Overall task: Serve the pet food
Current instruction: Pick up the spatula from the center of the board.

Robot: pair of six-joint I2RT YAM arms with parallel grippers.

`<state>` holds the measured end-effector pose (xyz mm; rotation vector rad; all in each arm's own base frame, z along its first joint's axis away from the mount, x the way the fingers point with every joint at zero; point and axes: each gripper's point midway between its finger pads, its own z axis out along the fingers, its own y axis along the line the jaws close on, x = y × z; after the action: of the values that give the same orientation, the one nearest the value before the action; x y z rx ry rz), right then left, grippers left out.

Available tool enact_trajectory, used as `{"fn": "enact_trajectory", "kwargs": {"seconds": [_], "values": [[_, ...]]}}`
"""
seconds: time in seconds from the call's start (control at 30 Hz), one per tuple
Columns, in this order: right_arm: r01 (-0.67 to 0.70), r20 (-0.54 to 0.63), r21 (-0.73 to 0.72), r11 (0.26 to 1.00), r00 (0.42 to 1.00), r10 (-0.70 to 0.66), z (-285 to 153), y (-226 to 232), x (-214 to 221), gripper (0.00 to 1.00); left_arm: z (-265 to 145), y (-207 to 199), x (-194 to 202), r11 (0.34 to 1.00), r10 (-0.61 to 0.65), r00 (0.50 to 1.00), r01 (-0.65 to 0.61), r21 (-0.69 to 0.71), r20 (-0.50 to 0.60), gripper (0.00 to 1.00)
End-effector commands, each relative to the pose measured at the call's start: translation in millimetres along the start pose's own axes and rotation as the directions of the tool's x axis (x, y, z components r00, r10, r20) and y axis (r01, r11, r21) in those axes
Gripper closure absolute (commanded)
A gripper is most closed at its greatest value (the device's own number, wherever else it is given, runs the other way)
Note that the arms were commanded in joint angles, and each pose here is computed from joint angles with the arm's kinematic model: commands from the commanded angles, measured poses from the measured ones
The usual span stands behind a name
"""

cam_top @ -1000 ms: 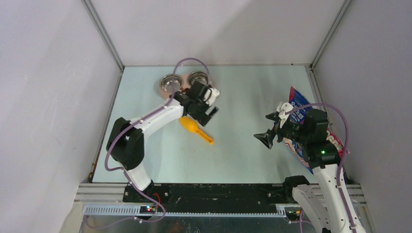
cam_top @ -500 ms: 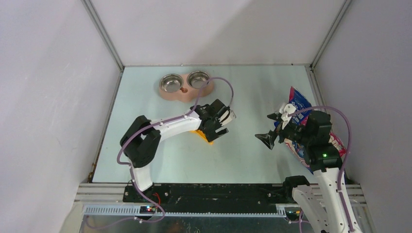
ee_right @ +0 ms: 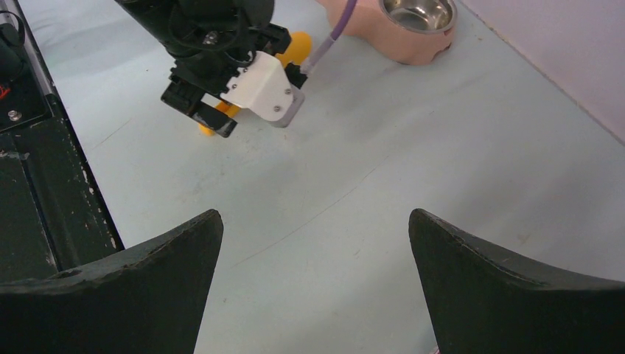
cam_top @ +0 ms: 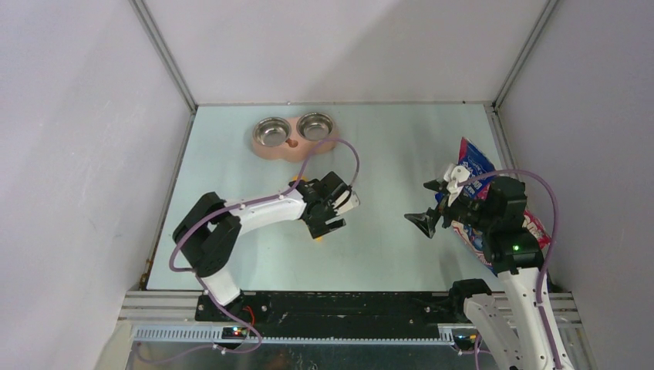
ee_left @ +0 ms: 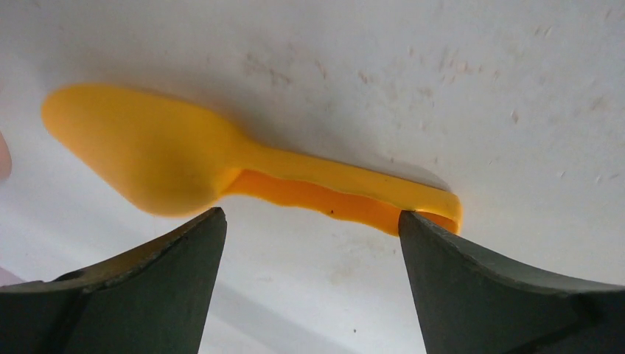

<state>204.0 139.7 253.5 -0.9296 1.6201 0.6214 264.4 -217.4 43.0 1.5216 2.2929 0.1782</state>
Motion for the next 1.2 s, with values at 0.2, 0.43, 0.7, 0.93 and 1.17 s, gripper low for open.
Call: {"fn": "enact_trajectory", "kwargs": {"seconds": [0.2,0.43,0.7,0.93,1.17], "values": [[0.005,0.037,-0.003,1.000,0.999,-0.005,-2,1,-10,0.00,-19,26,43,0.991,-0.025,0.999,0.021,-0.129,-0.034,0.06],[0.000,0.053,-0.004,1.000,0.999,0.000,-5,3,-13,0.00,-23,60,65,0.969,-0.165,0.986,0.156,-0.190,-0.031,0.06],[-0.004,0.058,-0.004,1.000,0.998,0.004,-6,3,-14,0.00,-58,82,62,0.942,-0.226,0.967,0.247,-0.227,0.116,0.01],[-0.007,0.059,-0.006,1.000,0.998,0.007,-6,3,-14,0.00,-65,88,59,0.889,-0.392,0.903,0.422,-0.178,0.178,0.00],[-0.006,0.061,-0.010,1.000,0.998,0.007,-6,4,-15,0.00,-28,89,74,0.807,-0.579,0.813,0.582,-0.100,0.062,0.00]]}}
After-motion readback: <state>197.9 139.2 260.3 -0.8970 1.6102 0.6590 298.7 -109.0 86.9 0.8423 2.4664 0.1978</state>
